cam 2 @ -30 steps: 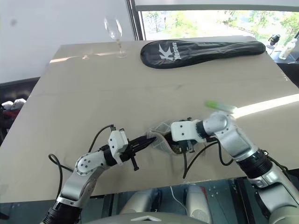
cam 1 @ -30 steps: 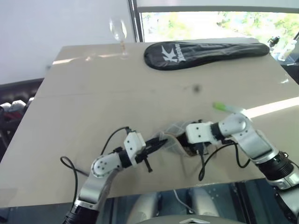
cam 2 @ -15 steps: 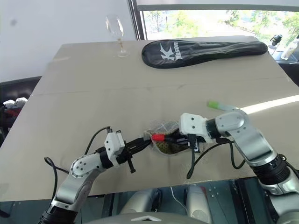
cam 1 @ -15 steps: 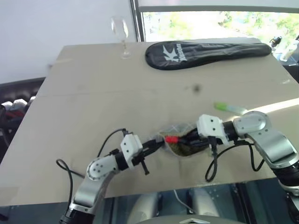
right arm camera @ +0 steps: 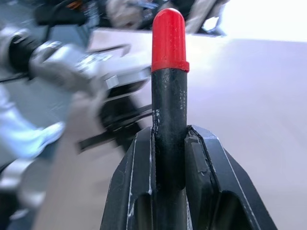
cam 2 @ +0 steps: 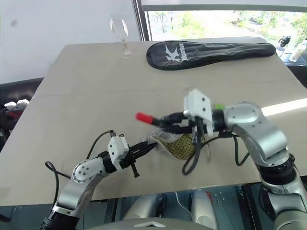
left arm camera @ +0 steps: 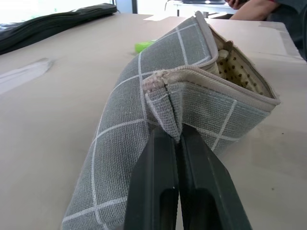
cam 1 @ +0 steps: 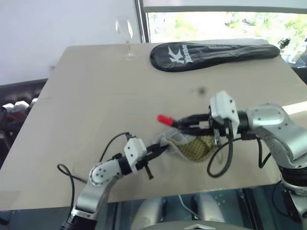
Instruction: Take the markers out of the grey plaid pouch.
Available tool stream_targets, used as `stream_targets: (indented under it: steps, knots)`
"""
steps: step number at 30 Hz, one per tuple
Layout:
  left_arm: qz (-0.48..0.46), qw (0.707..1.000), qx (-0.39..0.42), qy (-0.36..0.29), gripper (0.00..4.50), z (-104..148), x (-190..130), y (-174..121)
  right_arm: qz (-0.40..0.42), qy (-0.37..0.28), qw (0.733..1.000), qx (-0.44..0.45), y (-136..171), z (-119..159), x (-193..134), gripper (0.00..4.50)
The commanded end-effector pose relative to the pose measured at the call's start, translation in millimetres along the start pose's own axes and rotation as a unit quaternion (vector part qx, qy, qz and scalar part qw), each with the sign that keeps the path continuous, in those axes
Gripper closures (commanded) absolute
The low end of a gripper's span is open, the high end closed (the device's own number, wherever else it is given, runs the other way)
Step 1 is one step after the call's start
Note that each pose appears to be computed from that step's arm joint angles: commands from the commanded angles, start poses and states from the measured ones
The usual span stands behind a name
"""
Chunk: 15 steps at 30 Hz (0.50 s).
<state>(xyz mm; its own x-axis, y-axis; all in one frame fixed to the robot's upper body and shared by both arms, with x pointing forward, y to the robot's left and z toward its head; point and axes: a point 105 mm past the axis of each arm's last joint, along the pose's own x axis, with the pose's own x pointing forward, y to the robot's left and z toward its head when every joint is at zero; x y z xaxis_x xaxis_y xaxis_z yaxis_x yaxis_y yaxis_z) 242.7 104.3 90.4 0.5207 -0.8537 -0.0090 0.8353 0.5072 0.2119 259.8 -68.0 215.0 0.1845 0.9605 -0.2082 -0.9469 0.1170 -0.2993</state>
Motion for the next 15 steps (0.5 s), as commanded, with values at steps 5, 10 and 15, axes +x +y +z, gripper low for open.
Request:
stream_targets:
  steps: [5,10,15]
  knots:
    - [0.081,0.988,0.133,0.012,4.5,30,-24,49,-0.21,0.161,0.964,0.025,-52,-54,-73,4.2]
    - [0.14,0.969,0.199,0.031,4.5,46,-47,80,-0.338,0.24,0.908,0.056,-71,-86,-118,4.2]
    - [0.169,0.958,0.226,0.058,4.5,43,-63,89,-0.372,0.292,0.876,0.096,-65,-112,-141,4.2]
